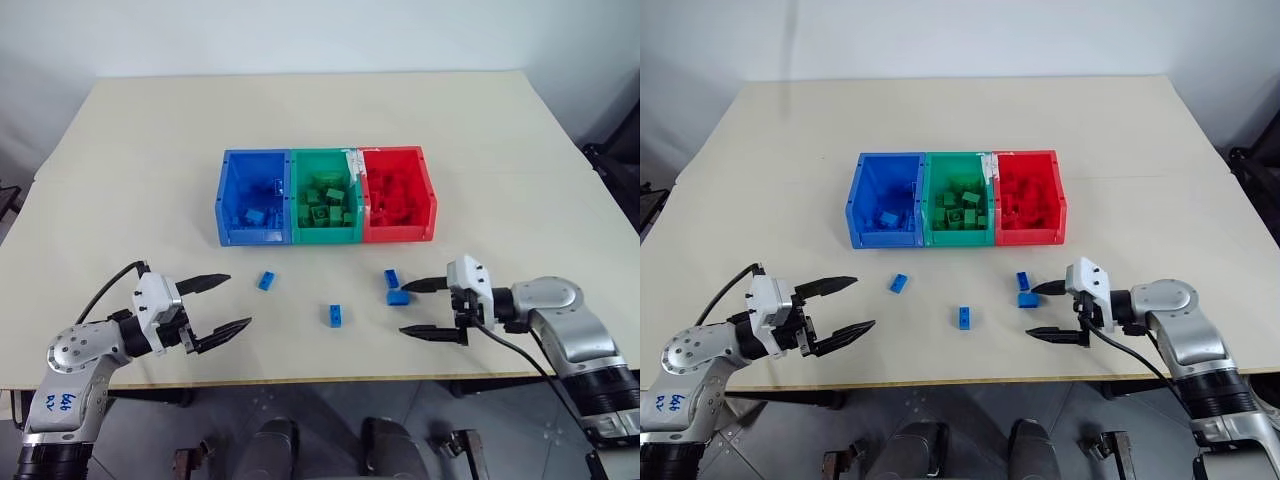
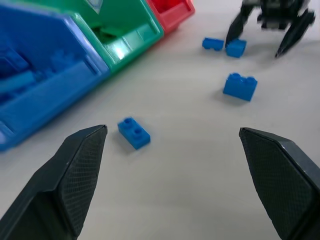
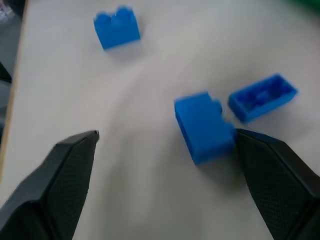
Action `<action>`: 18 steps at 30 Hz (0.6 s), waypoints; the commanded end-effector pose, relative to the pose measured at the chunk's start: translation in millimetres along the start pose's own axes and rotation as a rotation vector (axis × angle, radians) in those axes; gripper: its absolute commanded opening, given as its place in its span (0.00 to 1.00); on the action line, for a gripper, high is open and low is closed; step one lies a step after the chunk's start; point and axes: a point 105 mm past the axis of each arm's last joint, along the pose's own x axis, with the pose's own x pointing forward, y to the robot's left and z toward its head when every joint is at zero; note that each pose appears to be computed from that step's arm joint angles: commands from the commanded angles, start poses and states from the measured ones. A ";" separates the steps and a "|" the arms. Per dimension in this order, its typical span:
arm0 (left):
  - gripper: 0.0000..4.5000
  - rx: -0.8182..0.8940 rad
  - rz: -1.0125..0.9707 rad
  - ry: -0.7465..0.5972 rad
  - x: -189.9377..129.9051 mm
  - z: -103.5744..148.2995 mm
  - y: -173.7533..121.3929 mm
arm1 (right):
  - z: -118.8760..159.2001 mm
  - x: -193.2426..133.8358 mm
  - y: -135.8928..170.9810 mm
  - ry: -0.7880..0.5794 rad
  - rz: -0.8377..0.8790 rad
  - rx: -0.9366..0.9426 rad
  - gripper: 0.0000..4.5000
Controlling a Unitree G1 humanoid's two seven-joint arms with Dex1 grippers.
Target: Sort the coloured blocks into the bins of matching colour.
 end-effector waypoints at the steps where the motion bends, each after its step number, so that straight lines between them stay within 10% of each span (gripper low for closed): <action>1: 1.00 0.021 0.009 -0.022 -2.0 7.6 -5.1 | -3.7 5.8 -1.1 0.002 0.000 -0.003 0.87; 10: 1.00 0.022 0.013 -0.029 2.1 8.4 -4.2 | 0.8 10.7 0.6 -0.031 -0.028 -0.020 0.19; 18: 1.00 0.009 0.132 -0.064 -7.7 9.3 2.4 | 65.1 18.6 3.7 -0.186 -0.051 -0.019 0.19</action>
